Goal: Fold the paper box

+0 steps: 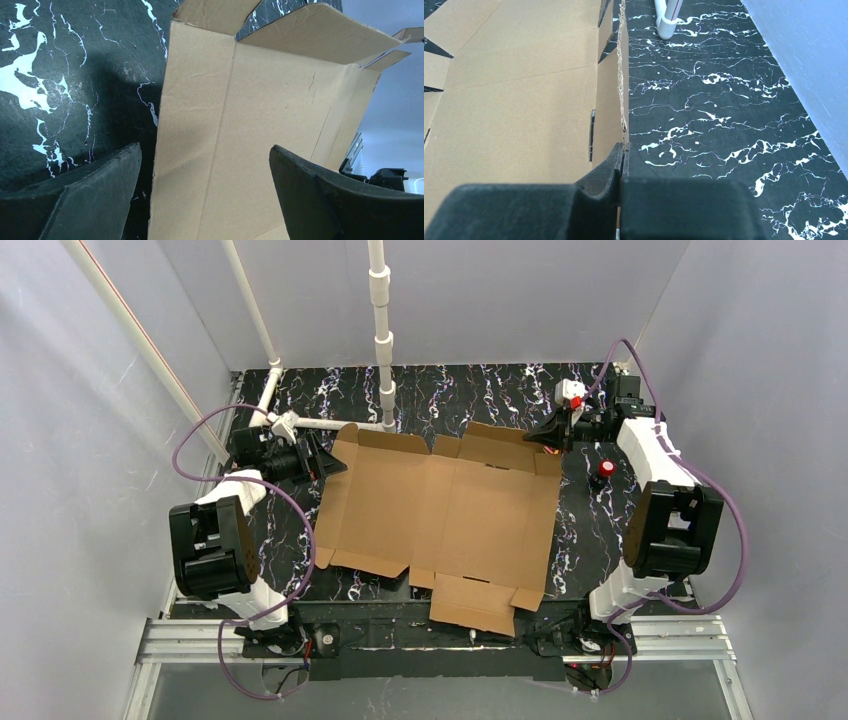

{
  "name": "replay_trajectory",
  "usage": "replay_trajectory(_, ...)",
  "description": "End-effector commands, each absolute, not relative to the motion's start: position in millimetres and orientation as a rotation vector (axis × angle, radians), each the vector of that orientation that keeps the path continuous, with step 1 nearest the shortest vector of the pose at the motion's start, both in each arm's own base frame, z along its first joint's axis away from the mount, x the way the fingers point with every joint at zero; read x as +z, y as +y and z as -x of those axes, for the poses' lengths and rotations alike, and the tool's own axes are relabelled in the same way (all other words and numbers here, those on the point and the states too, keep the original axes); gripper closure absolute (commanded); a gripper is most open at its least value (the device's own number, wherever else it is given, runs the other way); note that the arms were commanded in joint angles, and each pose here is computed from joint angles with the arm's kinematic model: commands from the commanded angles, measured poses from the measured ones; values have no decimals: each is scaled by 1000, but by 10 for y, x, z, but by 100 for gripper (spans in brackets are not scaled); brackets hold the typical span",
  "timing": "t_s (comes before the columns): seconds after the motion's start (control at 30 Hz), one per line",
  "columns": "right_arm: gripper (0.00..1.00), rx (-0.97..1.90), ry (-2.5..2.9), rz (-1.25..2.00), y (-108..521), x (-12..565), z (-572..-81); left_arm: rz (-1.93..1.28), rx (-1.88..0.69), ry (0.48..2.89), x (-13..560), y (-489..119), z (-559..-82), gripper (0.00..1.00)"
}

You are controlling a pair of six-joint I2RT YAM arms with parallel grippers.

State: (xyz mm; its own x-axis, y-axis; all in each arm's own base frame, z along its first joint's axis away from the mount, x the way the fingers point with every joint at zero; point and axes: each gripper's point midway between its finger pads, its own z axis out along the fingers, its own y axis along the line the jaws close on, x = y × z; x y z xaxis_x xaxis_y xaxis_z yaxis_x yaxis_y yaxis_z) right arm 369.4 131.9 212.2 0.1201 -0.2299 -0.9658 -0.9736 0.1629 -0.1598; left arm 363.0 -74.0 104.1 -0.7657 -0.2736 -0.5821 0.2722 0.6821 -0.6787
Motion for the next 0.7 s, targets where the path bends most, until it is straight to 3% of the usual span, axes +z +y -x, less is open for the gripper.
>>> replay_trajectory(0.0,99,842,1227,1295,1333,2502,-3612,-44,-1054,2191,1102,-785,-3594,2)
replay_trajectory(0.4,99,850,1234,1292,1334,2475,-3617,-118,-1226,2184,1194,-1107,-3438,2)
replay_trajectory(0.67,99,846,1249,1291,1319,2438,-3639,-38,-1276,2181,1351,-1155,-3393,19)
